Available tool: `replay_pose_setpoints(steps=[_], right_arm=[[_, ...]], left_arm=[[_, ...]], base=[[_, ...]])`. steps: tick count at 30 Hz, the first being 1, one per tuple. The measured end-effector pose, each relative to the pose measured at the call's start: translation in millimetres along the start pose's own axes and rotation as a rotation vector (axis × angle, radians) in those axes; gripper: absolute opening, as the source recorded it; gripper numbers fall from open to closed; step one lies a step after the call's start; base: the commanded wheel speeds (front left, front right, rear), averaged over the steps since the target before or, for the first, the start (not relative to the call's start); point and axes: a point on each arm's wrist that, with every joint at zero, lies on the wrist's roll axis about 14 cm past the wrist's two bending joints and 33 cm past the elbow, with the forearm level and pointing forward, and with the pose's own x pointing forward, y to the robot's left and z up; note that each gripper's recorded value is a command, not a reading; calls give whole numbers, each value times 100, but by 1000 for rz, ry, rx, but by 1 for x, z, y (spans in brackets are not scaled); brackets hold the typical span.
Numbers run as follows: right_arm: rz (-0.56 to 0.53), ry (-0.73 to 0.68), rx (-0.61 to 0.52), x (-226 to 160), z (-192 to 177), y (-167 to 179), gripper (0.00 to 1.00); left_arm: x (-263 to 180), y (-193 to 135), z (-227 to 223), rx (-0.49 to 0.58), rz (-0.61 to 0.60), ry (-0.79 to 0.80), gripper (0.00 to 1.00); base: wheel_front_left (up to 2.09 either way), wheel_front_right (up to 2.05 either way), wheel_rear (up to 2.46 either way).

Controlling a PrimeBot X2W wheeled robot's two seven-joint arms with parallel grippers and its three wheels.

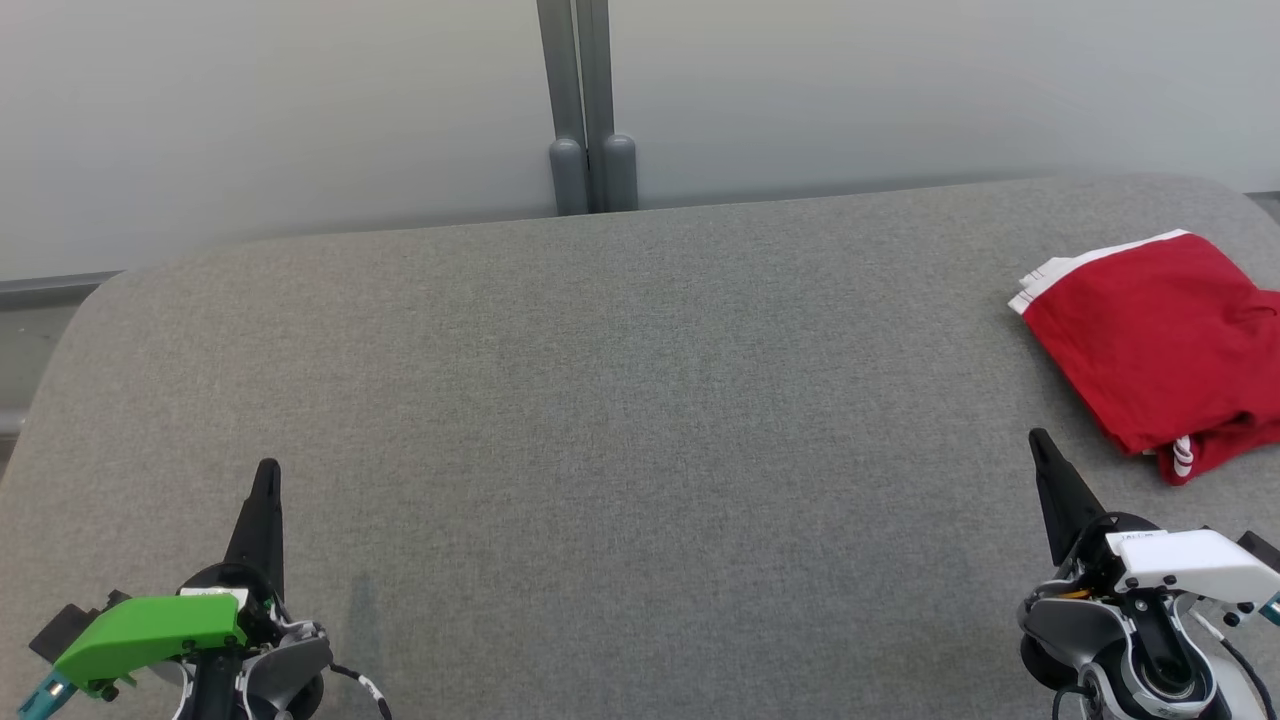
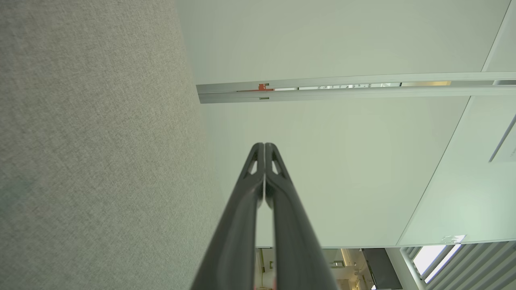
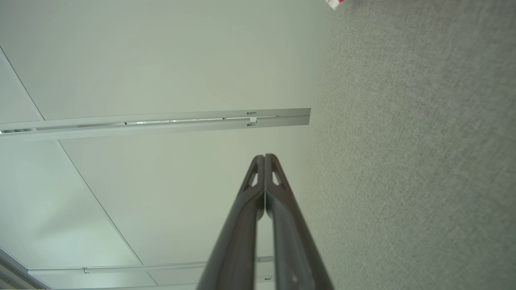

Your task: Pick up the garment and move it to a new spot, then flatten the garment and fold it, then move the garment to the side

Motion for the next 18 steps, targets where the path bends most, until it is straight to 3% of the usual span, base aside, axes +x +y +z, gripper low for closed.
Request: replay_pose_setpoints(steps=[18], right_arm=[[0,0,0,0,0,0,0]], left_arm=[[0,0,0,0,0,0,0]], base=[[0,0,0]])
